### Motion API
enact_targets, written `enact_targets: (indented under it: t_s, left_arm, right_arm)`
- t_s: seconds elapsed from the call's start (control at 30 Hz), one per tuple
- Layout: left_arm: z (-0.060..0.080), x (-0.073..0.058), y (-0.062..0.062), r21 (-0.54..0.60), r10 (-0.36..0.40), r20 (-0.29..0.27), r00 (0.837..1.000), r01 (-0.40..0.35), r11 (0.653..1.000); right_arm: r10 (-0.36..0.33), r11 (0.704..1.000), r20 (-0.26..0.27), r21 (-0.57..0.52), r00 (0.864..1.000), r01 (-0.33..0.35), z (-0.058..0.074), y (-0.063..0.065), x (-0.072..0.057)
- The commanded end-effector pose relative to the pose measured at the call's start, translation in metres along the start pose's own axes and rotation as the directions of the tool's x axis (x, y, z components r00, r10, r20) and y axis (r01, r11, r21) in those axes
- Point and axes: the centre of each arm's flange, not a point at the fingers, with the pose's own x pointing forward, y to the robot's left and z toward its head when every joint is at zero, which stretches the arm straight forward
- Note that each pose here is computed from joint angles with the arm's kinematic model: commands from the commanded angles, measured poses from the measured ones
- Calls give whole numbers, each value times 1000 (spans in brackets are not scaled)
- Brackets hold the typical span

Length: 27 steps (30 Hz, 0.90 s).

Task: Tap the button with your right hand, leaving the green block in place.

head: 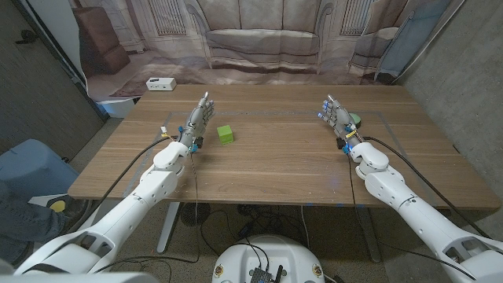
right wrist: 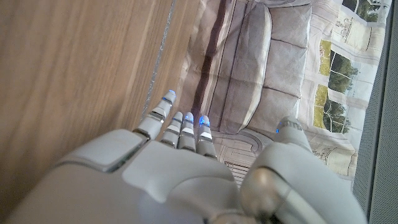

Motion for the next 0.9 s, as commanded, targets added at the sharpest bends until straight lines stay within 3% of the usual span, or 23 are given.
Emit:
enact_targets:
  t_s: [0.03, 0.57, 0.9]
  left_arm:
    - [0, 6, -2, 1, -34, 5, 999, 34, 999]
    - [12, -9, -14, 16, -30, 25, 999, 30, 999]
    - [23, -20, -19, -12, -15, 66, 998, 15, 1000]
  right_arm:
    - [-20, 1000, 9, 12, 1000, 20, -2, 5, -16]
    - [3, 1000, 62, 0, 998, -3, 11, -2, -23]
    - [70, 998, 78, -13, 994, -69, 29, -13, -27]
